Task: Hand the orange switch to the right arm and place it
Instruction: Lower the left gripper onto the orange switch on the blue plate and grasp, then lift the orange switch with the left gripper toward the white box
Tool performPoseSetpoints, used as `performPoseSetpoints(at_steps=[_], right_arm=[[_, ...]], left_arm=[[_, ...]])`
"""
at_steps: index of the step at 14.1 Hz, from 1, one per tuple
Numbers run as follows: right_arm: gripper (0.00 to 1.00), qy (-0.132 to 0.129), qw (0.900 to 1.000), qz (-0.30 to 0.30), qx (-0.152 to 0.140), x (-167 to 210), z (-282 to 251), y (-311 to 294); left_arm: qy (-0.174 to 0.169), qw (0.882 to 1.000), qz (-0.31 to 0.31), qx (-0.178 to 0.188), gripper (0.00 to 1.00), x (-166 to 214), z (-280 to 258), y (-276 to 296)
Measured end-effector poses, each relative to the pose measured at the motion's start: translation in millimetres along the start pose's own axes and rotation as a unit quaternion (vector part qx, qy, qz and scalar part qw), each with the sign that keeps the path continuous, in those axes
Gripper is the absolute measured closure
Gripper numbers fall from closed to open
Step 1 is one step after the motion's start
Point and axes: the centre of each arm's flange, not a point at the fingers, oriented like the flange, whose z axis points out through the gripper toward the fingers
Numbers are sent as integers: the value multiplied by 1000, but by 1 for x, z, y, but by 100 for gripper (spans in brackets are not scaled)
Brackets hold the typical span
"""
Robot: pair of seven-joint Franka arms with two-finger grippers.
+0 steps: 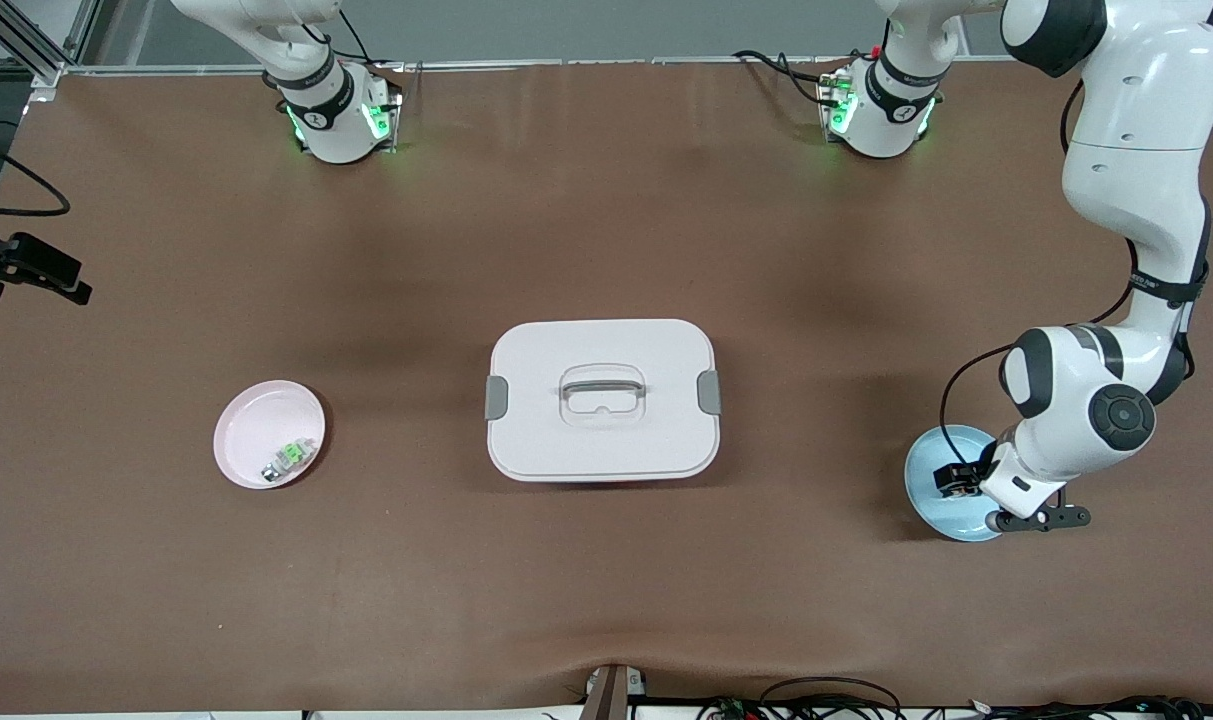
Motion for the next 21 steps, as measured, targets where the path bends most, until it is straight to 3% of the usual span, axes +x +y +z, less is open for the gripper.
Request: performPoseSetpoints(at_steps=[4, 14, 21], right_arm=[[0, 0, 1000, 0, 0, 0, 0, 0], [0, 0, 1000, 0, 0, 0, 0, 0], [0, 0, 1000, 1, 1, 0, 0, 0]], left_arm=[[1, 1000, 1, 0, 28, 0, 0, 0], [13, 1000, 2, -1, 28, 7, -11, 3], [29, 999, 12, -4, 28, 16, -93, 18]])
